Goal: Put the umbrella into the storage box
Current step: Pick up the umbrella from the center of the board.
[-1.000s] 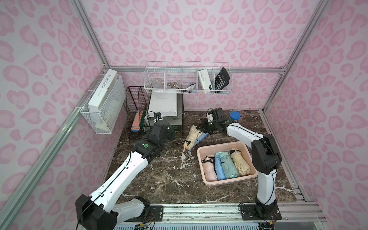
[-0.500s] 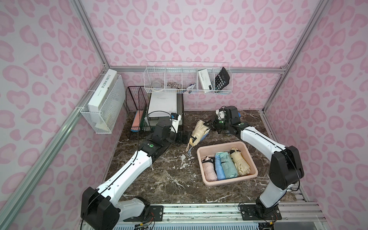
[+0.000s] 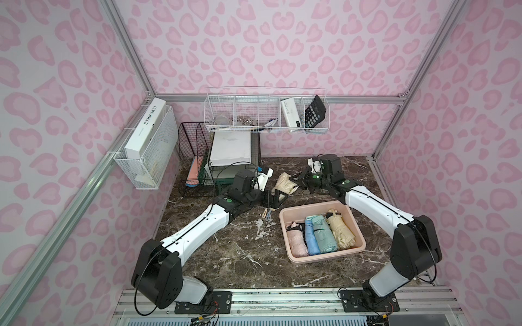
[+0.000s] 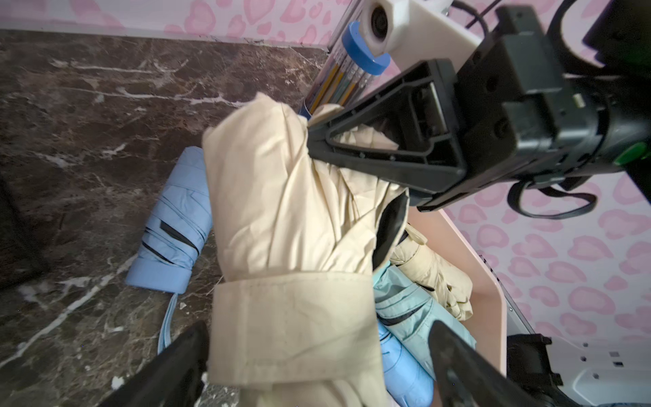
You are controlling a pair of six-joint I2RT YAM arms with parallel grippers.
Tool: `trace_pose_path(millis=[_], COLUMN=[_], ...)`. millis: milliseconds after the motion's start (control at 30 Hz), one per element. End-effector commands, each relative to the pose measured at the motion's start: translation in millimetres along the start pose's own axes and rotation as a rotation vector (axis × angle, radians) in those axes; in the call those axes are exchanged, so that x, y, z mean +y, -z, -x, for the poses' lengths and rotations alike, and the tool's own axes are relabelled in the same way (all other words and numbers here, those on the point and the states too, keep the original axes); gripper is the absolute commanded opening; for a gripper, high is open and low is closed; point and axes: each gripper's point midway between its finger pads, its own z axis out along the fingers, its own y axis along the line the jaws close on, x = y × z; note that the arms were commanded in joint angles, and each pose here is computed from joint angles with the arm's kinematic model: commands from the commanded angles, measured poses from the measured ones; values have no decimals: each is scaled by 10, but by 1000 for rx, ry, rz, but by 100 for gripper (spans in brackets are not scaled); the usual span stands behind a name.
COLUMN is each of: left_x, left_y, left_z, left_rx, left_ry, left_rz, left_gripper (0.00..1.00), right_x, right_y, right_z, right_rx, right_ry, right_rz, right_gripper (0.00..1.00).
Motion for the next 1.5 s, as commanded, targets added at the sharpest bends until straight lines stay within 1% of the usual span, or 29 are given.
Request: trace_pose_path(millis=[0, 167, 367, 467, 567, 600, 667, 767, 800, 867, 933, 1033, 1133, 1233, 1367, 1467], left_x=[-79, -77, -50, -51, -63, -70, -96, -131, -144, -155, -176, -195, -212, -228, -232, -241], left_y=[-41, -34, -8, 1, 3, 4, 10, 12, 21, 31, 42, 57, 67, 50, 35, 52], left_z=[5, 58, 72, 71, 76, 84, 108, 130, 143, 156, 164, 167, 153, 105, 46, 45], left_rx=[11, -9, -14, -15, -16, -16, -19, -16, -18, -16, -13, -6, 10, 43, 74, 73], left_ry=[-5, -11, -10, -10, -11, -11, -16, -24, -28, -30, -34, -36, -37, -32, -26, -34], left_rz=[-35, -18, 7, 9, 4, 2, -5, -16, -19, -20, -24, -27, -31, -45, -54, -55], left_gripper=[89, 73, 58, 48, 39, 37, 32, 26, 25, 23, 22, 22, 22, 22, 22, 22], right_x=[195, 194, 156, 162, 150, 144, 137, 129, 152, 172, 209, 208, 212, 292, 372, 409], right_y=[43, 62, 63, 68, 64, 62, 66, 72, 87, 116, 160, 248, 386, 495, 593, 733], right_z=[44, 39, 26, 31, 26, 28, 24, 34, 54, 94, 142, 235, 363, 410, 299, 224], right_rx=[-26, -32, -35, -38, -37, -36, -35, -39, -47, -65, -83, -111, -160, -204, -191, -211], right_ry=[20, 18, 6, 6, 4, 2, 2, 17, 34, 69, 119, 207, 352, 597, 908, 1137], right_rz=[67, 69, 68, 71, 68, 67, 65, 60, 63, 50, 41, 8, -27, -66, -64, -73], right_gripper=[0, 0, 0, 0, 0, 1, 13, 38, 44, 55, 61, 66, 68, 69, 69, 69])
